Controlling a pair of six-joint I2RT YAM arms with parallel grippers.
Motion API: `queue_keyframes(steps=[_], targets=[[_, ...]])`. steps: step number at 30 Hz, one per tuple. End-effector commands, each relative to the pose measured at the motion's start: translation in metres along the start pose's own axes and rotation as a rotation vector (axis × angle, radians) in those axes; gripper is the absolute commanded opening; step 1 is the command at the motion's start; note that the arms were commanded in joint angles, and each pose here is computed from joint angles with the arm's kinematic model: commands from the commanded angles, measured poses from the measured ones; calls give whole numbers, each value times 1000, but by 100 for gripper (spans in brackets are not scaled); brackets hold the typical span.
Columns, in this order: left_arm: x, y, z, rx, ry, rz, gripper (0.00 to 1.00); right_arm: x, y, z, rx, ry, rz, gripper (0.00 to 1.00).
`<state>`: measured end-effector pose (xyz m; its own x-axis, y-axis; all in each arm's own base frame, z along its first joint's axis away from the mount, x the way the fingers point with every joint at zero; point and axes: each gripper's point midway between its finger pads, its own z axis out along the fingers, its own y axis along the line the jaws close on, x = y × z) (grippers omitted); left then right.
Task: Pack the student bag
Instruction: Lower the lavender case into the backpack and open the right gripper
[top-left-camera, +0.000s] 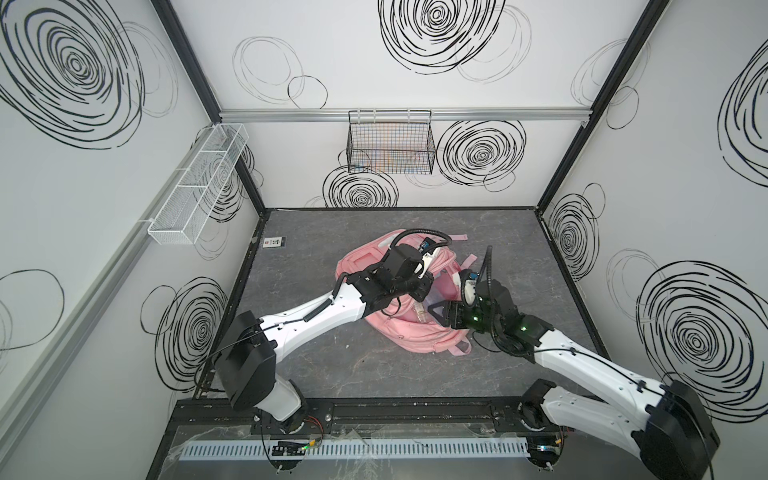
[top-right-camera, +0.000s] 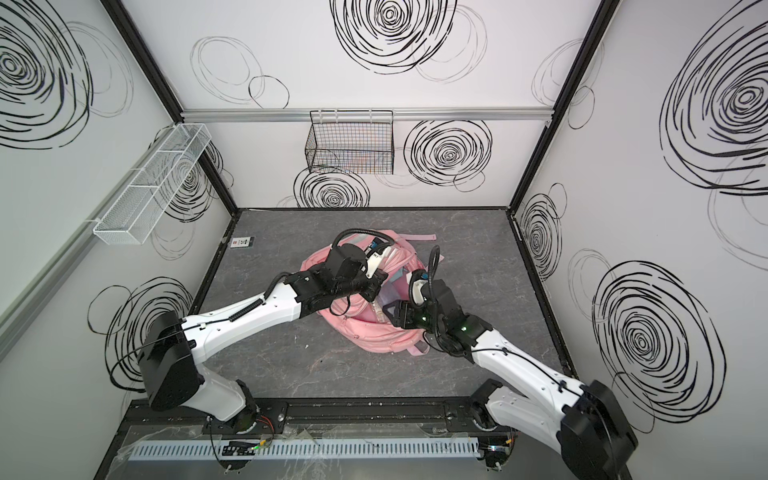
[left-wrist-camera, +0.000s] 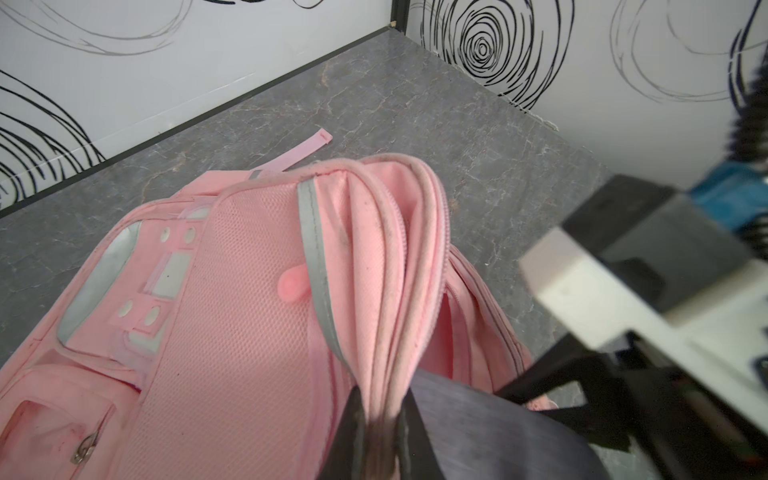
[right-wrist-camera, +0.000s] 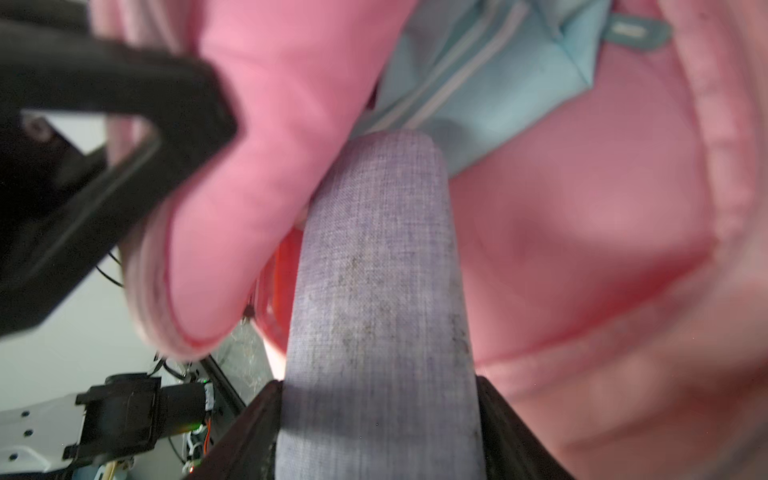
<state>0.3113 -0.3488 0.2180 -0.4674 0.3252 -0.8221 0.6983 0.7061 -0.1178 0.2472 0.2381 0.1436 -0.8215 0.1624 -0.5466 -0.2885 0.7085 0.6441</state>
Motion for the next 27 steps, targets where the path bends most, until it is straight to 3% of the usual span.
queue_keyframes(steps=[1, 5, 7, 12, 13, 15, 19, 24, 27], targets=[[-80, -36, -29, 173, -263, 3, 0, -50, 35, 21, -120, -140, -36, 39], [-80, -39, -28, 204, -263, -12, 0, -47, 28, 55, -146, -119, -19, 46], [-78, -38, -26, 212, -260, -15, 0, -44, 28, 63, -175, -122, -9, 59], [-80, -26, -21, 203, -265, -49, 0, -38, 25, 61, -148, -106, -26, 82], [-83, -22, -22, 202, -271, -66, 7, -38, 18, 57, -103, -108, -29, 85], [-90, -11, -29, 190, -300, -104, 34, -40, 1, 46, 1, -115, -38, 89], [-106, 12, -58, 144, -396, -148, 57, -36, -28, 18, 137, -122, -53, 95], [-110, 34, -103, 74, -482, -176, 66, -14, -40, -11, 207, -63, -53, 98], [-97, 58, -128, -18, -511, -206, 66, 5, -39, -27, 204, -31, -33, 92]])
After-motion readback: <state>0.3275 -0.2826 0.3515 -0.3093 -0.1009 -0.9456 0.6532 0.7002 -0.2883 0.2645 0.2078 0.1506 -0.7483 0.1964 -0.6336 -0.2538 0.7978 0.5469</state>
